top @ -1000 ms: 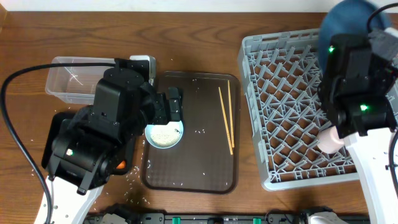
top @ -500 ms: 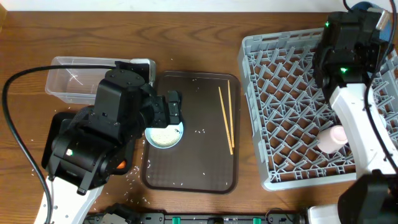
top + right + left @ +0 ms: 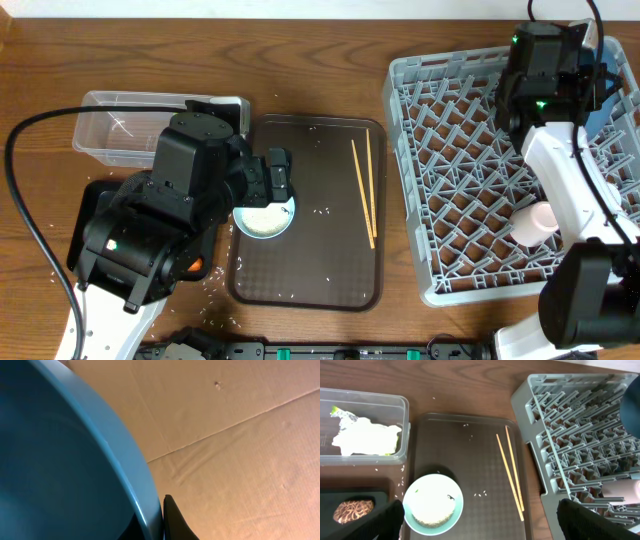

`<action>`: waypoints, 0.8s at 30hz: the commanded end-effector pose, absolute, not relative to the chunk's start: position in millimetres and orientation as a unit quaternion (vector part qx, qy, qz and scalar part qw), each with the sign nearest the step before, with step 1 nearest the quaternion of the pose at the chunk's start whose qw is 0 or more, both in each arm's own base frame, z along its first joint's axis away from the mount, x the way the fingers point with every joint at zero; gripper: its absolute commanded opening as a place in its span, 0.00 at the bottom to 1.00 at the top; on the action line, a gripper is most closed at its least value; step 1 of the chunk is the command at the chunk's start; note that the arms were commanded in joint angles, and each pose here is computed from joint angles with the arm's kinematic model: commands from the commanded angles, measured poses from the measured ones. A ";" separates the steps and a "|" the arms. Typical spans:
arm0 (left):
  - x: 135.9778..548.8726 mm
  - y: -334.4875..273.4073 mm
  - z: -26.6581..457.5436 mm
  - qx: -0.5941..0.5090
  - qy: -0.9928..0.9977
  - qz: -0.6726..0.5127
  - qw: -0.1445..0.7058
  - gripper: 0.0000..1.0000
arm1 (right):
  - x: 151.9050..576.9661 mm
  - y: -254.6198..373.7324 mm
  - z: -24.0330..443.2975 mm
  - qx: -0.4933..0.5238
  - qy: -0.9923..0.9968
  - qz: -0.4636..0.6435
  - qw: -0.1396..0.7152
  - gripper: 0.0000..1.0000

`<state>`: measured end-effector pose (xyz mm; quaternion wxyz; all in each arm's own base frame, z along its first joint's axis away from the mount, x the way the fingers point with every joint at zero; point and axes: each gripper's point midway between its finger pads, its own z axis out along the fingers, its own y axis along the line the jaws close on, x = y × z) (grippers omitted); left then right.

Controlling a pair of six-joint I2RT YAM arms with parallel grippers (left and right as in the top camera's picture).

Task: Sort waste into correct bins and load items into the dishwasher rack
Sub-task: 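Stand the blue plate upright at the back of the dish rack with right gripper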

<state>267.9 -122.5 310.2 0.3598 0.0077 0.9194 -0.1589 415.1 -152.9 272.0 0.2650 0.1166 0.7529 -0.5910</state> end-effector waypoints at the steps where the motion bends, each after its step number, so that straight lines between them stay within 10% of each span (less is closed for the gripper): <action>1: 266.7 -118.9 319.0 0.004 0.915 -0.158 0.370 0.98 | 412.3 -161.6 274.4 0.126 0.744 -0.607 0.249 0.01; 13: 265.6 -118.4 316.6 0.004 0.918 -0.156 0.365 0.98 | 435.4 -155.7 238.8 0.061 0.776 -0.584 0.231 0.02; 24: 267.8 -119.4 313.2 0.004 0.920 -0.154 0.360 0.98 | 454.4 -128.6 217.4 -0.045 0.801 -0.557 0.213 0.33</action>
